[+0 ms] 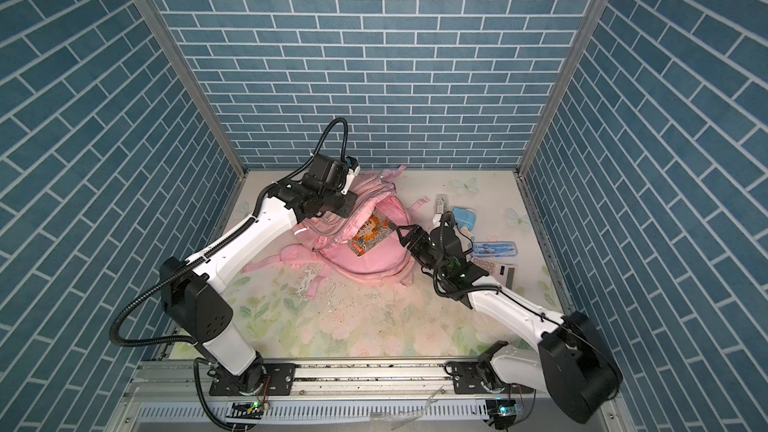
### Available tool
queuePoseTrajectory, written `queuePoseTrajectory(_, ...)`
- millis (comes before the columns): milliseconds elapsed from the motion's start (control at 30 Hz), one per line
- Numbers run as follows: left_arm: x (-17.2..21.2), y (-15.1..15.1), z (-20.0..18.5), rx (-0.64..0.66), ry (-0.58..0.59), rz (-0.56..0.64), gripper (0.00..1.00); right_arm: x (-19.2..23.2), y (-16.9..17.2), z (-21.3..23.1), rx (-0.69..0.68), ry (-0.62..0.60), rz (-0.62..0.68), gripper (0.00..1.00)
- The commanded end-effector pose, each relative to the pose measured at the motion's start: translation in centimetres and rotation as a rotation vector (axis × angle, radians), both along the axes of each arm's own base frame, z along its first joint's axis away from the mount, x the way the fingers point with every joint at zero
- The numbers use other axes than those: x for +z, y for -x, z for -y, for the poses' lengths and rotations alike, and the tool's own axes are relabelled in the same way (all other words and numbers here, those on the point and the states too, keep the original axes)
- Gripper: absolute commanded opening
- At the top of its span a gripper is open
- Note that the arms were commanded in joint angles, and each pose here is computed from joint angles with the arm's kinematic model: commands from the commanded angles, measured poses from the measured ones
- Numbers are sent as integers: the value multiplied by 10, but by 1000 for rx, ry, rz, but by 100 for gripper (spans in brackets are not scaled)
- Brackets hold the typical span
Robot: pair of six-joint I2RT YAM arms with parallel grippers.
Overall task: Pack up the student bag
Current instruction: 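Release the book inside the bag and withdraw the right gripper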
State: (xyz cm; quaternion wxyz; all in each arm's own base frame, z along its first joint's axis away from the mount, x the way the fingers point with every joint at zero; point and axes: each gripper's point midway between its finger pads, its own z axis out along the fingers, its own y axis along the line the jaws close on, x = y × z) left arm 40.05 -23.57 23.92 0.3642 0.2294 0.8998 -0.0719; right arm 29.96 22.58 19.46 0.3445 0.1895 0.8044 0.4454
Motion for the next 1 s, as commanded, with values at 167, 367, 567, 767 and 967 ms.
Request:
queuePoseTrajectory(167, -11, 24, 29, -40, 117, 28, 0, -43, 21, 74, -37, 262, -92, 77)
queuePoseTrajectory(367, -45, 39, 76, -53, 211, -66, 0, -64, 24, 78, -33, 230, -146, 74)
queuePoseTrajectory(567, -66, 40, 111, -8, 289, -119, 0, -74, 21, 85, -54, 228, -187, 73)
queuePoseTrajectory(767, -47, 38, 122, -57, 284, -55, 37, -84, 23, 83, -50, 206, -214, 73)
queuePoseTrajectory(967, -18, 34, 67, -91, 104, 72, 59, -98, 32, 69, 17, 160, -283, 73)
